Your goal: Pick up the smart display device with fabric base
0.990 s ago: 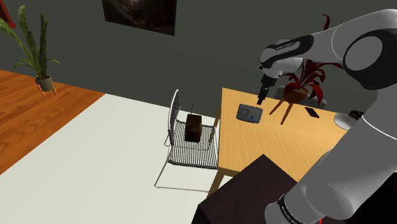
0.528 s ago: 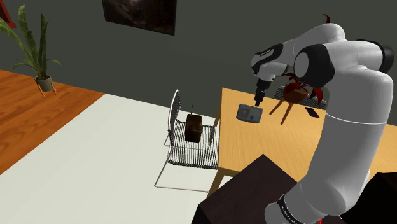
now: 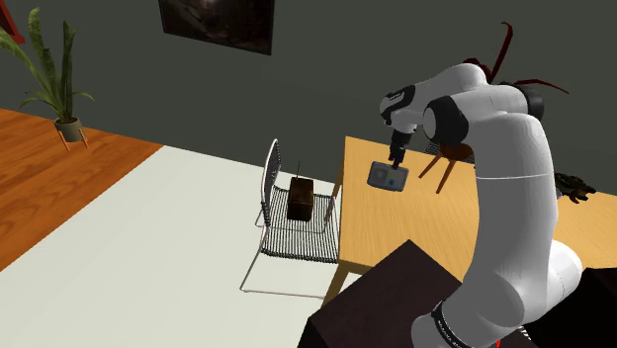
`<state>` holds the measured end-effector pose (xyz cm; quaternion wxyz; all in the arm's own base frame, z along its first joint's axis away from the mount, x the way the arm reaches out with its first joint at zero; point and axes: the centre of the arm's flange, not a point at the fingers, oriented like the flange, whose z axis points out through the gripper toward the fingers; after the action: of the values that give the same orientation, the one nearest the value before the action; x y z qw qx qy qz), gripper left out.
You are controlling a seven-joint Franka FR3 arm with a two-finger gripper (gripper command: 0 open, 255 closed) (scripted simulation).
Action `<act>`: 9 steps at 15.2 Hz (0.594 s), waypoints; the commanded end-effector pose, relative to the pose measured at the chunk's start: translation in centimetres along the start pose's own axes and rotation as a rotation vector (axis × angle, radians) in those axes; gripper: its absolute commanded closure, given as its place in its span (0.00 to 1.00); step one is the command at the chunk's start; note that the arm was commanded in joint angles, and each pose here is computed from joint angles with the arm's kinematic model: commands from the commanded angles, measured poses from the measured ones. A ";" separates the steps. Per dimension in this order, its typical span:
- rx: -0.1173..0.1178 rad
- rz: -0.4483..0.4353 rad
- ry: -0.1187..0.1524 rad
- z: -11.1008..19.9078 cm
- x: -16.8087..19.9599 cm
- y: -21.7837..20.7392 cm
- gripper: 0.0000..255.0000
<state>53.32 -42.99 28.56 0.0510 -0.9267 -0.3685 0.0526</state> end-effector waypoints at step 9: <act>0.001 -0.004 -0.001 3.4 0.1 0.7 1.00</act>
<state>53.43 -43.22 25.17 0.0516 -0.9260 -0.3702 0.0531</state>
